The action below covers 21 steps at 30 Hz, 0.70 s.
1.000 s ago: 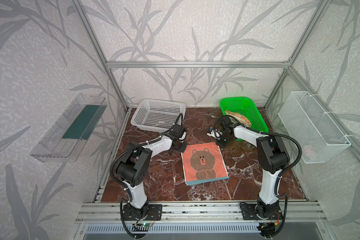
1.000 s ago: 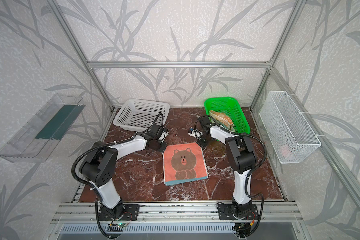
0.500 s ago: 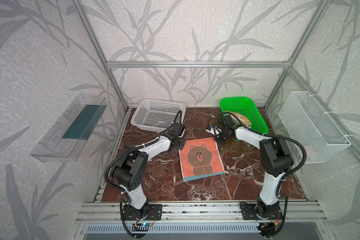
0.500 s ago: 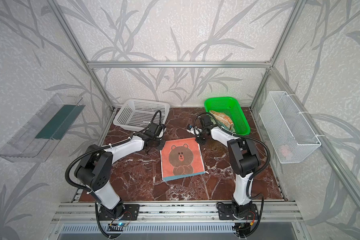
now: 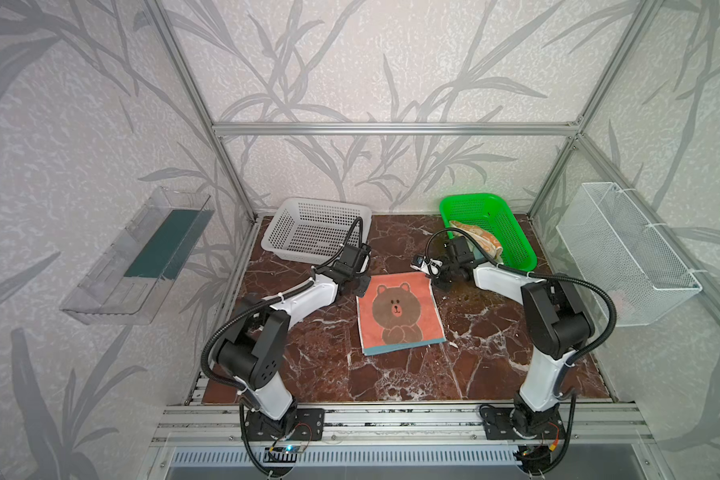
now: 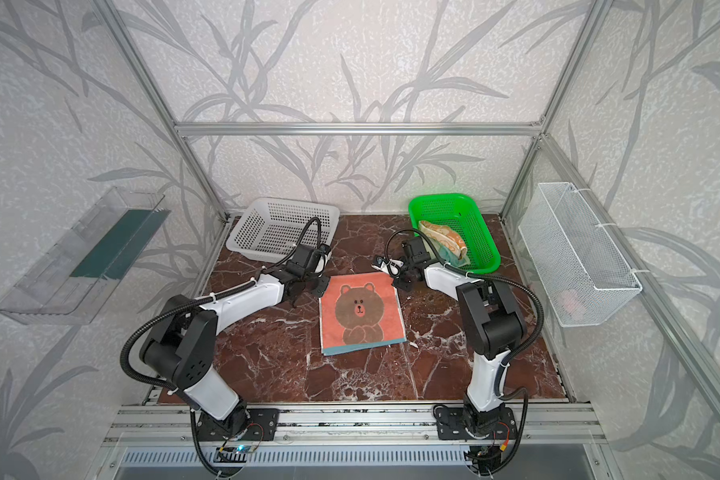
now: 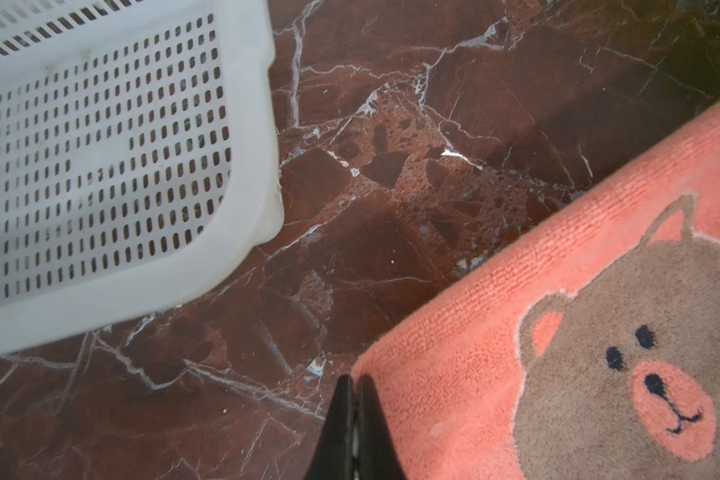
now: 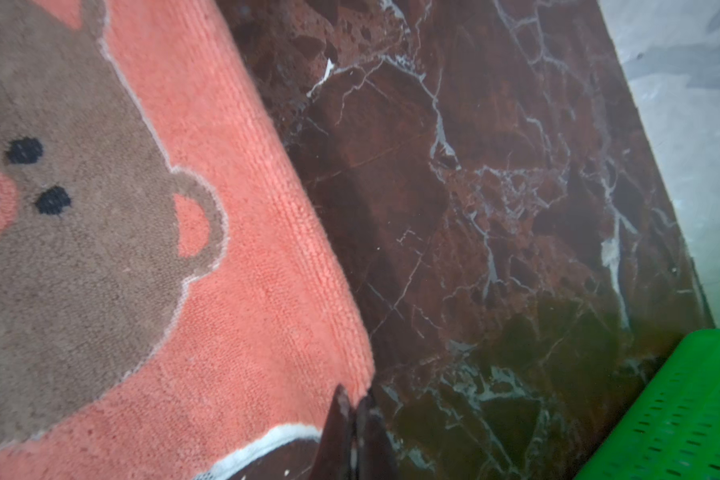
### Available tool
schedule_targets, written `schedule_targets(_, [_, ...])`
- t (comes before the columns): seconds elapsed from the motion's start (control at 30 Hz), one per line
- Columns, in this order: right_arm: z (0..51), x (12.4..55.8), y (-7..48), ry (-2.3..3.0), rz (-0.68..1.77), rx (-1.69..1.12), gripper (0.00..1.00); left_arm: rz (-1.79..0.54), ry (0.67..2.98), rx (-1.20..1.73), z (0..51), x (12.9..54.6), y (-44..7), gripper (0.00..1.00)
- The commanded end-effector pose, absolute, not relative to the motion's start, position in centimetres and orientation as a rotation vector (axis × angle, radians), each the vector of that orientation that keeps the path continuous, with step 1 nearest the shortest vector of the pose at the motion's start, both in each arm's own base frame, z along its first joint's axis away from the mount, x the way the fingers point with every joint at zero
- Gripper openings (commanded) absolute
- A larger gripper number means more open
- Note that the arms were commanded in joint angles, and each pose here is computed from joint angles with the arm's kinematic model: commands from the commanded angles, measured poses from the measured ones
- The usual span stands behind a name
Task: Fold and stack the towels
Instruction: 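Fold the far edge over toward the robot with both grippers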
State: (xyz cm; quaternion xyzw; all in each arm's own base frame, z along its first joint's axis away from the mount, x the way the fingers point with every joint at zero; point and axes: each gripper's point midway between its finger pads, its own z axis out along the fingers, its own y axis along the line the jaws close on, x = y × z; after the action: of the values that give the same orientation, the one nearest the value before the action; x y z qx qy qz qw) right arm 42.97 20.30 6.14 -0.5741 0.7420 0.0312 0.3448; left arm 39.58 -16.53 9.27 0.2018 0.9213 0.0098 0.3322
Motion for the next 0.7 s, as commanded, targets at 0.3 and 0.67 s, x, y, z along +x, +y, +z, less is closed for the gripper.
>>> schedule_targets(0.3, [9.7,46.0,19.9,1.782,-0.012,-1.462,0.00,0.129,2.256,0.577,12.1,40.9,-15.6,0.00])
schedule_targets(0.67, [9.9,48.4,20.1,1.752,-0.034,-1.423,0.00,0.270,2.167,0.640,11.9,43.6,-15.3,0.00])
